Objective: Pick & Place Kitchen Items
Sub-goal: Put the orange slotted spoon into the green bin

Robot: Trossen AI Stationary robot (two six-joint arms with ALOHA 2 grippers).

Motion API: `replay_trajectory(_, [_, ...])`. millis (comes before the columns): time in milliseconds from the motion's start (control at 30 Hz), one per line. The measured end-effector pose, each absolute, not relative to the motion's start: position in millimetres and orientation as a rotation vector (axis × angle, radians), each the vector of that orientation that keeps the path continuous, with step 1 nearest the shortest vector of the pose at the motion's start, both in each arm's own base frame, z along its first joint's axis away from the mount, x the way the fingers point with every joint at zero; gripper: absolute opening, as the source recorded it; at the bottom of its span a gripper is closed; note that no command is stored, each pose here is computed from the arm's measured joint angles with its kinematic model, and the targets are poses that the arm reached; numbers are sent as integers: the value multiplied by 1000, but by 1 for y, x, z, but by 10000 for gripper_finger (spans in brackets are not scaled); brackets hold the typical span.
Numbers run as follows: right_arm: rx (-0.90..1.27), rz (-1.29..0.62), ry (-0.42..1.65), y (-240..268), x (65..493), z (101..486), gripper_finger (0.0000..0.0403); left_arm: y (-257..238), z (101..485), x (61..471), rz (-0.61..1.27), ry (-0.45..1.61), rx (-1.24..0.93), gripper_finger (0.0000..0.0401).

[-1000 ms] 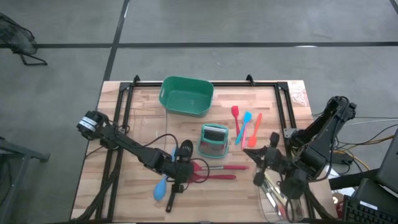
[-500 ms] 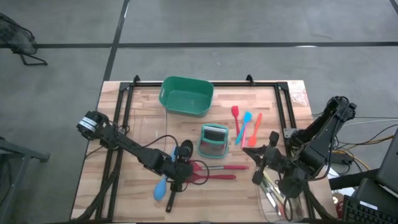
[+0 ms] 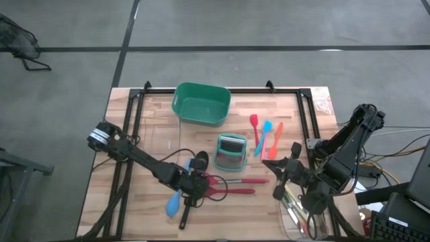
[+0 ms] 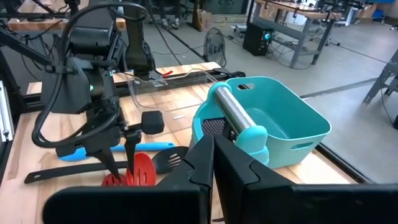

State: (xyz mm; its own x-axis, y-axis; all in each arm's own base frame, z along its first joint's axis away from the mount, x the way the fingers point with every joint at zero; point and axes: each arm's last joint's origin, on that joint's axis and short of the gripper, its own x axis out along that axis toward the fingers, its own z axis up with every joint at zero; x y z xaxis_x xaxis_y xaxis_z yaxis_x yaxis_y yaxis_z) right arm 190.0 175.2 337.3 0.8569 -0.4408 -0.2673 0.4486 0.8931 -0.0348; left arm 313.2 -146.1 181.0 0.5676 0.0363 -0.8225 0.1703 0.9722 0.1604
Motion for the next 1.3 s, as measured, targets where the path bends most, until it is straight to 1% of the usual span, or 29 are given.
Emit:
replay_trajectory(267, [13, -467, 276, 175, 191, 338, 9, -145, 172, 316, -87, 991, 274, 136])
replay_trajectory(500, [14, -468, 275, 175, 191, 338, 9, -143, 171, 317, -36, 982, 294, 131])
replay_trajectory(600, [14, -469, 275, 175, 192, 338, 9, -143, 171, 317, -36, 982, 293, 109])
replay_trajectory(767, [15, -469, 275, 174, 192, 338, 9, -143, 171, 315, -54, 999, 286, 35])
replay_trajectory(800, [15, -469, 274, 174, 192, 338, 9, -143, 171, 316, -60, 1000, 280, 22])
replay_trajectory(833, [15, -469, 275, 174, 192, 338, 9, -143, 171, 315, -64, 1001, 271, 17])
replay_trajectory(1000, [16, -469, 274, 175, 192, 338, 9, -145, 177, 317, -69, 996, 200, 22])
replay_trajectory(1300, [9, -468, 276, 175, 192, 338, 9, -162, 211, 326, -178, 916, 143, 18])
